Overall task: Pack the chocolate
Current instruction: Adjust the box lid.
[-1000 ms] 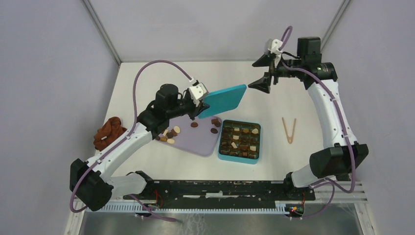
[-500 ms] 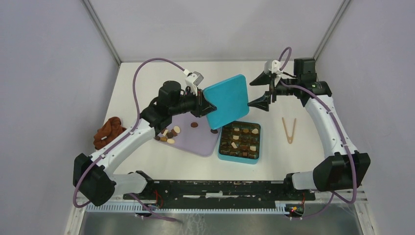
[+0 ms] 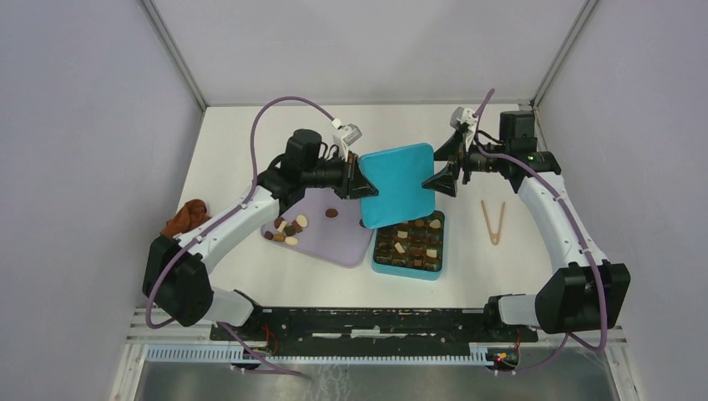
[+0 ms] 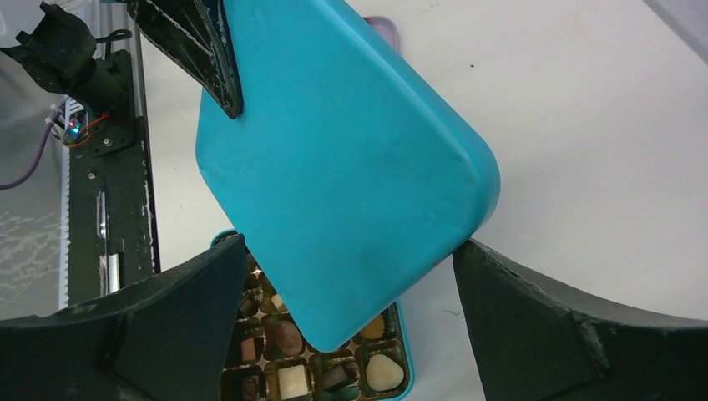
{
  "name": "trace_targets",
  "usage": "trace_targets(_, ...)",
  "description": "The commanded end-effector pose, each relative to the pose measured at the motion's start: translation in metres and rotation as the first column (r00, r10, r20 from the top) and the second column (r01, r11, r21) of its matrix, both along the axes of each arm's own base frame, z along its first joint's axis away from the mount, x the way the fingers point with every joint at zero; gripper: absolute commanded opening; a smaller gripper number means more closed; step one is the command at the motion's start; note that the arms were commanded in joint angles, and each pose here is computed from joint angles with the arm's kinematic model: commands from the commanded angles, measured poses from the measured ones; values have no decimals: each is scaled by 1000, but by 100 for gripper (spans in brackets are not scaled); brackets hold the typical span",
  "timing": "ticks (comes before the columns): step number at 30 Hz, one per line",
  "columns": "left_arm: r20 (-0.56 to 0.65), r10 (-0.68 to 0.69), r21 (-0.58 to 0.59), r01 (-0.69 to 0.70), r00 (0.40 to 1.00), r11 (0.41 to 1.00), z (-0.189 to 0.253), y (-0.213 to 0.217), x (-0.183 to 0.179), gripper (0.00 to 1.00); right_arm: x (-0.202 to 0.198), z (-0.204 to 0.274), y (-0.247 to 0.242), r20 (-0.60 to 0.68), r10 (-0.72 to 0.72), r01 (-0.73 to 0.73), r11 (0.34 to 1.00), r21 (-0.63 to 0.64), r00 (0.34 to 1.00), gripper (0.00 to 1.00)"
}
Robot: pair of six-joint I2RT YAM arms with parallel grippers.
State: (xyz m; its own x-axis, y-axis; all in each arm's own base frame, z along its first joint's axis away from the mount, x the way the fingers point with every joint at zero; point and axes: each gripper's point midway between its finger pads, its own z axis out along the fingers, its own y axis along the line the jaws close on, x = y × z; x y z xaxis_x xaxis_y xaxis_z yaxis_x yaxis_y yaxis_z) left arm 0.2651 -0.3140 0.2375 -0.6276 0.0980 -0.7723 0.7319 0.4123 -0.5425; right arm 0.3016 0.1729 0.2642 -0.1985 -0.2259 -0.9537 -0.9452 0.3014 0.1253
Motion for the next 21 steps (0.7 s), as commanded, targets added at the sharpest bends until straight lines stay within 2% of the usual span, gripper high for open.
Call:
trace_targets(1,108,-102,-64,110,989,992,31,-7,3,2,-8,-6,3,-110,-14,16,1000,14,994,98)
trace_targets(4,117,-128,-88,139,985,986,34,-8,4,2,-9,-18,3,-198,-28,33,999,21,980,97)
trace_targets(10,112,-135,-94,146,985,985,34,-5,9,2,-2,-19,1,-203,-86,94,995,31,975,97)
trace_targets(14,101,-153,-118,165,983,979,34,-4,7,2,-12,-16,9,-262,-11,39,994,102,965,95)
trace_targets(17,91,-190,-156,203,977,967,37,-9,4,4,-22,-10,17,-330,60,8,980,199,942,88)
trace_targets(21,84,-224,-178,235,971,955,37,-13,2,7,-27,-6,19,-351,77,4,974,225,933,80)
